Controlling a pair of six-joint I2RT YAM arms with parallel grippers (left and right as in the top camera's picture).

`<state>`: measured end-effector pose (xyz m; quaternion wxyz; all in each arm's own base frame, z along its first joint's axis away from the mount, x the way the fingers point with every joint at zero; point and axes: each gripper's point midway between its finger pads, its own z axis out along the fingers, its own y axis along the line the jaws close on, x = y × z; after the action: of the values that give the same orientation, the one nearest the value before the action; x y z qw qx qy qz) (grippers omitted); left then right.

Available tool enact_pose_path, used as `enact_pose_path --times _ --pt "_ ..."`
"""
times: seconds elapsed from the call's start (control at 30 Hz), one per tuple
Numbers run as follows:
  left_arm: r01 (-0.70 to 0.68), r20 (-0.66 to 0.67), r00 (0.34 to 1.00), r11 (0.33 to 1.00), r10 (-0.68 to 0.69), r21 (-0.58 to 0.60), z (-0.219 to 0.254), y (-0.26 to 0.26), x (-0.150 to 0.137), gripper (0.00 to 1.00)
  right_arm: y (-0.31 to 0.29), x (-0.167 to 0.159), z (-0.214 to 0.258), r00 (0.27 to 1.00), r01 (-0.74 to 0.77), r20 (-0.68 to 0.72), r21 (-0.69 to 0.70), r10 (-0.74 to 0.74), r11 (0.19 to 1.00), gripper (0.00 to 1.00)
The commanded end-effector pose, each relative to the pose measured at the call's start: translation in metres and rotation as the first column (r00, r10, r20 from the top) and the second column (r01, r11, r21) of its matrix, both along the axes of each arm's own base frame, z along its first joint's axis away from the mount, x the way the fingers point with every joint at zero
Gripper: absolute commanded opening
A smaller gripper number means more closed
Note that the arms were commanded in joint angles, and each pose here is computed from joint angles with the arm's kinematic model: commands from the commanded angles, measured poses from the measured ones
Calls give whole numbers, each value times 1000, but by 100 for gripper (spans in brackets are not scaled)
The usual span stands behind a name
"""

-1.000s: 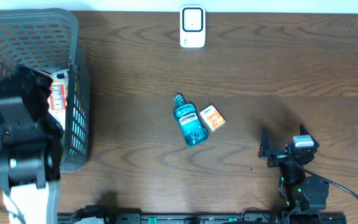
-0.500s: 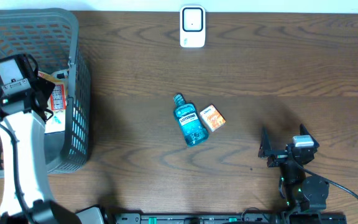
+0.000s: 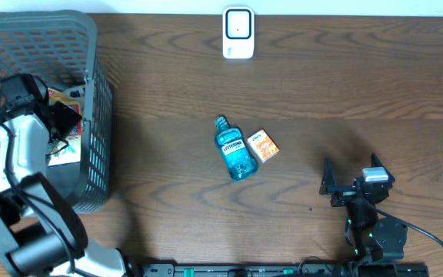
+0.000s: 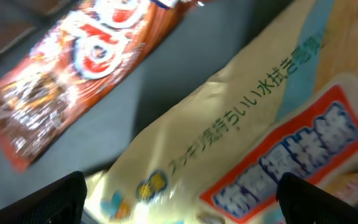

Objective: Scan the item barcode

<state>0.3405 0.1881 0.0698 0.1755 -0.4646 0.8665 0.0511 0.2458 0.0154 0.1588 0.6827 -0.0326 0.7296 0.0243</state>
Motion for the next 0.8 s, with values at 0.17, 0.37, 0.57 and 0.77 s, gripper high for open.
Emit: enact_pose_path --times 0.17,0.37,0.57,0.77 --pt "257 -136 957 966 -256 -9 -61 1 8 98 0 0 -2 1000 0 -5 -15 0 1000 99" --pt "271 -214 935 960 -281 -75 -98 -4 -4 8 0 0 -2 1000 0 -5 -15 0 1000 99" --pt "273 -191 941 961 -278 -53 -83 -2 0 7 0 0 -2 1000 0 -5 -14 0 1000 99" --pt "242 -47 970 968 -239 61 -6 7 20 7 0 0 -2 1000 0 -5 -14 0 1000 99"
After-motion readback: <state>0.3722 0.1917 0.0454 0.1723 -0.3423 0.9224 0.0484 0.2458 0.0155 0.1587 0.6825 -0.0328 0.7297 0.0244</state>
